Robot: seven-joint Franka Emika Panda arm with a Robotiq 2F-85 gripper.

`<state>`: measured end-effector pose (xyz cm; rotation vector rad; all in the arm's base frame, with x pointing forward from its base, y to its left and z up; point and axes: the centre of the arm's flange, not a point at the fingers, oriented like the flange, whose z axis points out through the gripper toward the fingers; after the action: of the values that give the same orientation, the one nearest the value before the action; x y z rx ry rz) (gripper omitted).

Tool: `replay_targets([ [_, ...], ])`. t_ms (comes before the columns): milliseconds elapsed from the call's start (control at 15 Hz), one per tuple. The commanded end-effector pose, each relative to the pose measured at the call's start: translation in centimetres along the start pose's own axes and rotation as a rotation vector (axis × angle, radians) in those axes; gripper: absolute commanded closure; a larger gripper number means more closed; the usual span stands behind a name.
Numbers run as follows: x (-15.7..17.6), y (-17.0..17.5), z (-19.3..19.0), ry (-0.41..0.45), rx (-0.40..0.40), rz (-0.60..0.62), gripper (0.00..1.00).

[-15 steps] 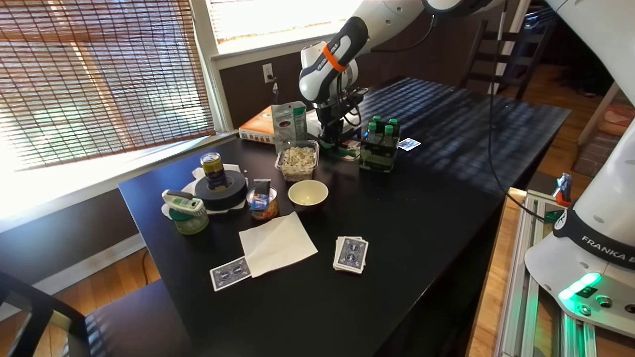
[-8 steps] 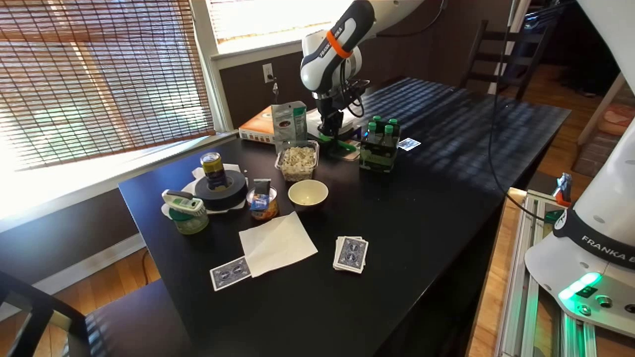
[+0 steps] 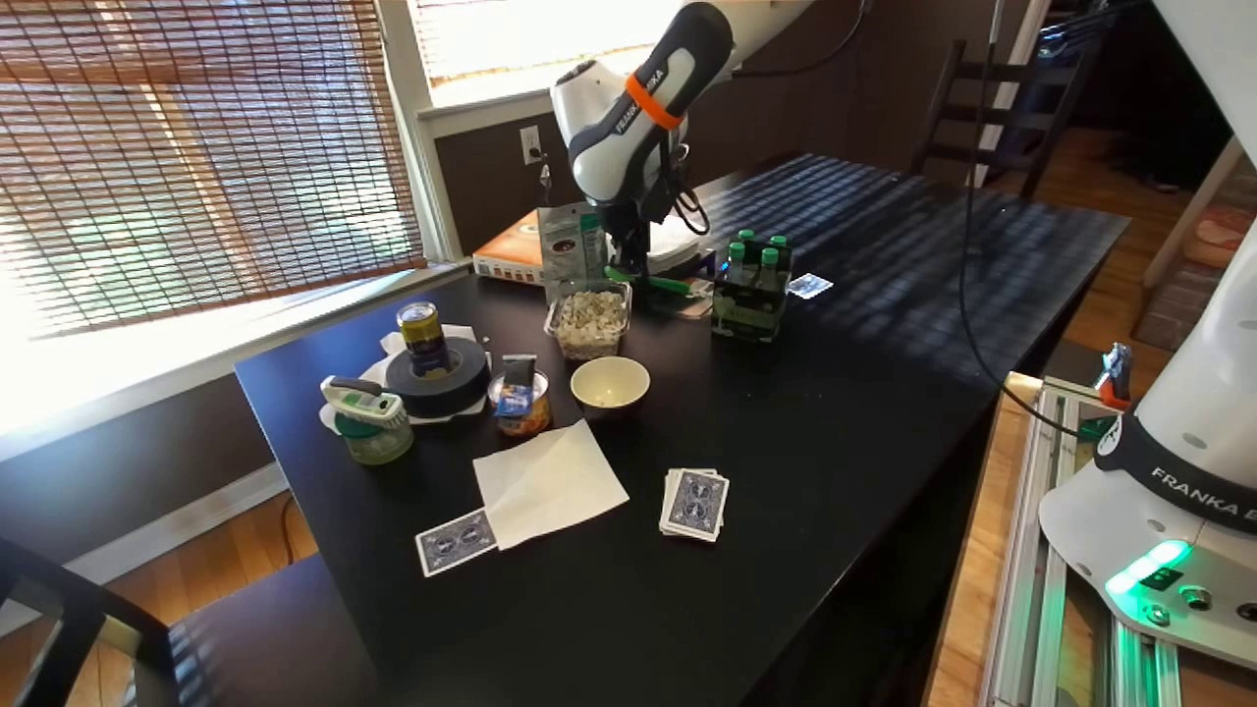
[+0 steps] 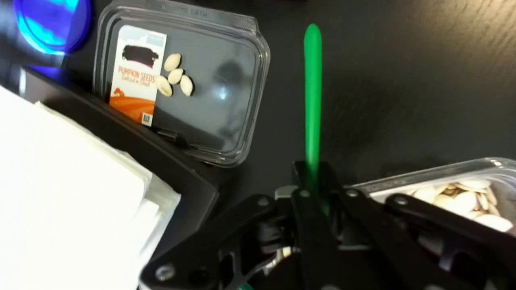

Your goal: Pick up the green spoon and place it in the clear lunch box with grains in it

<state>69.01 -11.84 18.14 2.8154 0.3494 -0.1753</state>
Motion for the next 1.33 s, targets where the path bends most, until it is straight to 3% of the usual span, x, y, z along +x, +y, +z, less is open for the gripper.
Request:
replay_targets([
  [0, 1.5, -2.4, -2.1, -0.001, -0.099, -0.151, 0.98],
  [267, 3.4, -4.4, -2.7, 0.014, -0.167, -0.265, 0.98],
  [400, 3.8, -4.9, -2.6, 0.027, -0.165, -0.282, 0.98],
  [867, 4.8, -5.5, -1.0, 0.125, -0.119, -0.243, 0.98],
  [1267, 4.6, -7.0, -0.9, 0.143, -0.203, -0.159, 0.98],
])
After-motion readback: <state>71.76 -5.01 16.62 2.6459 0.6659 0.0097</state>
